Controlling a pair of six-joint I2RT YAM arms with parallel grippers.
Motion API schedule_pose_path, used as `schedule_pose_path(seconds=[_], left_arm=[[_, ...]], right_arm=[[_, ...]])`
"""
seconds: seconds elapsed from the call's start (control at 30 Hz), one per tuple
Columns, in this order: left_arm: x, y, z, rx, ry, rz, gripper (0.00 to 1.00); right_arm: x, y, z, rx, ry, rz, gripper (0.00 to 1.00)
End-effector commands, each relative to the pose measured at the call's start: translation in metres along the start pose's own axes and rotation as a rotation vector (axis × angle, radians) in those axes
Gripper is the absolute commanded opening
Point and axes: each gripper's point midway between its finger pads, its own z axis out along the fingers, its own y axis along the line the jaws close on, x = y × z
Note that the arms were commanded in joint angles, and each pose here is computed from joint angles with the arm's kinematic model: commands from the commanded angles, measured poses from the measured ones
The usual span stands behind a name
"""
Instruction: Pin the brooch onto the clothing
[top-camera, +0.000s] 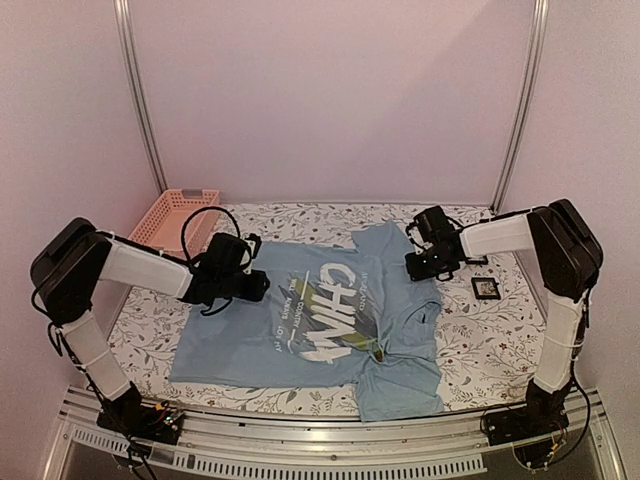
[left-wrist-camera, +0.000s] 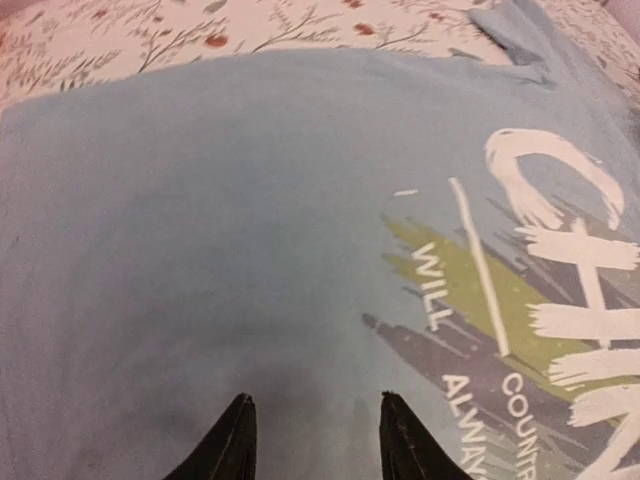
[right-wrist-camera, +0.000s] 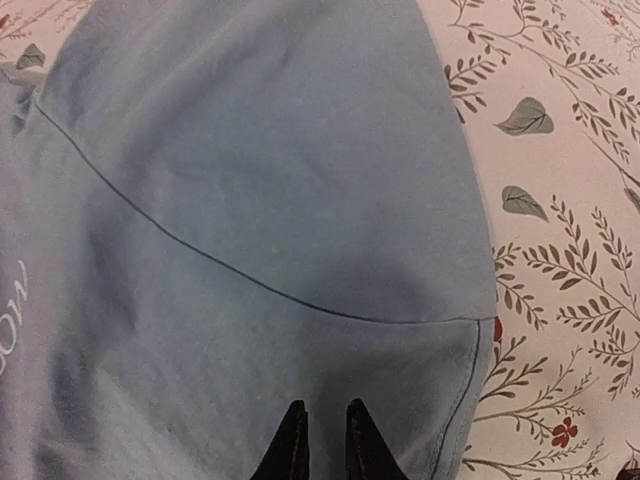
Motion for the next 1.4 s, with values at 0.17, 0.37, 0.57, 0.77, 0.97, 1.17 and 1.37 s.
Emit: schedule_pose_path(seconds=[0.17,0.37,0.57,0.77,0.97,1.17,1.37], left_arm=[[0.069,0.094,0.013,-0.295,0.115,-0.464,0.42],[0.064,0.135,0.03,-0.388,0.141,-0.527,0.43],[0.043,0.142,0.033,-0.39,0.095,-0.489,0.44],[0.014,0.137,0.017,-0.366,0.013,-0.447,0.45],[-0.015,0.128,-0.017,-0.343,-0.078,-0.445,0.46],[-0.066,0.12,-0.009,-0.239,-0.186,-0.409,0.48],[-0.105,0.131,0.058,-0.215,-0.18,-0.404,0.46]], right_arm=[[0.03,-0.055,0.067,0.136,0.331,0.002,0.13],[-0.017,-0.076,0.108,0.154,0.331,0.023,0.15],[-0.043,-0.087,0.133,0.124,0.286,0.018,0.16],[-0.102,-0.062,0.11,-0.027,0.115,-0.024,0.17],[-0.166,-0.047,0.031,-0.012,-0.076,-0.018,0.17],[-0.122,0.013,-0.042,-0.009,-0.074,-0.096,0.17],[-0.011,0.091,-0.081,-0.107,0.103,-0.139,0.09]])
